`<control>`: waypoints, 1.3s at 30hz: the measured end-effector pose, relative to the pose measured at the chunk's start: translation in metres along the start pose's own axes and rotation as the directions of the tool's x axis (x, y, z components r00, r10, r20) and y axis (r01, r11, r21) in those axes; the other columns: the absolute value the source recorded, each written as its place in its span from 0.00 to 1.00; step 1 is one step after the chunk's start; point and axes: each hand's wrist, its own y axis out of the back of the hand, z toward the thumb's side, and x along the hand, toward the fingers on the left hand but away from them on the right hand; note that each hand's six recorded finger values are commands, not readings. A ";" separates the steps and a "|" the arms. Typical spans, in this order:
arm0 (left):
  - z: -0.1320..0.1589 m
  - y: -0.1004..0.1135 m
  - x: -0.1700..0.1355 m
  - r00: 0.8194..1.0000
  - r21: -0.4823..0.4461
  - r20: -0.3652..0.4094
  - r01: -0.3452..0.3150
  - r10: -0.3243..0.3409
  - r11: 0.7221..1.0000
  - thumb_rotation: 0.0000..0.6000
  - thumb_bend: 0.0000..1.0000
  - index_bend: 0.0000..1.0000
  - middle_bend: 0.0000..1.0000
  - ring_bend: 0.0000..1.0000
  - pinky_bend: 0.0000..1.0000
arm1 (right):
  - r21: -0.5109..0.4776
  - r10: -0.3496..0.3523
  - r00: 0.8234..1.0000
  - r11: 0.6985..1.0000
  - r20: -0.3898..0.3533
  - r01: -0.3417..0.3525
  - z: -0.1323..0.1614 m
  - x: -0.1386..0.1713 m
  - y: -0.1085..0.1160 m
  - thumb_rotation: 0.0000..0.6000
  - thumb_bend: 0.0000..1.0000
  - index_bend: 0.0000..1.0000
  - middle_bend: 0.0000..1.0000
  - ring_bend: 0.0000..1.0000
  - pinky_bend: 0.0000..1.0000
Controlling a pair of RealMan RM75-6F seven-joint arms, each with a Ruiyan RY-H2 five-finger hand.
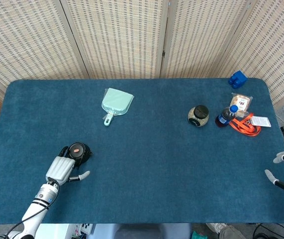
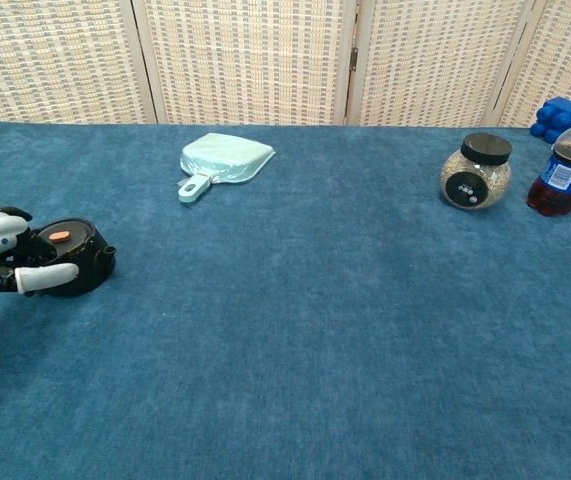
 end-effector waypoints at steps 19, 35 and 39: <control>0.007 0.006 0.008 0.999 -0.116 0.046 0.009 -0.003 0.993 0.00 0.04 0.78 0.88 0.69 0.00 | -0.007 -0.007 1.000 1.000 0.006 0.007 -0.003 0.000 0.001 1.00 0.17 0.51 0.42 0.30 0.27; 0.000 0.027 0.034 0.999 -0.243 0.017 -0.040 0.045 0.969 0.00 0.03 0.94 1.00 0.85 0.00 | -0.019 -0.014 1.000 1.000 0.012 0.014 -0.006 -0.003 -0.002 1.00 0.17 0.51 0.41 0.25 0.24; -0.007 0.032 0.037 0.998 -0.287 -0.013 -0.060 0.059 0.956 0.00 0.03 0.98 1.00 0.88 0.00 | -0.018 -0.016 1.000 1.000 0.014 0.017 -0.007 -0.002 -0.002 1.00 0.17 0.51 0.41 0.25 0.23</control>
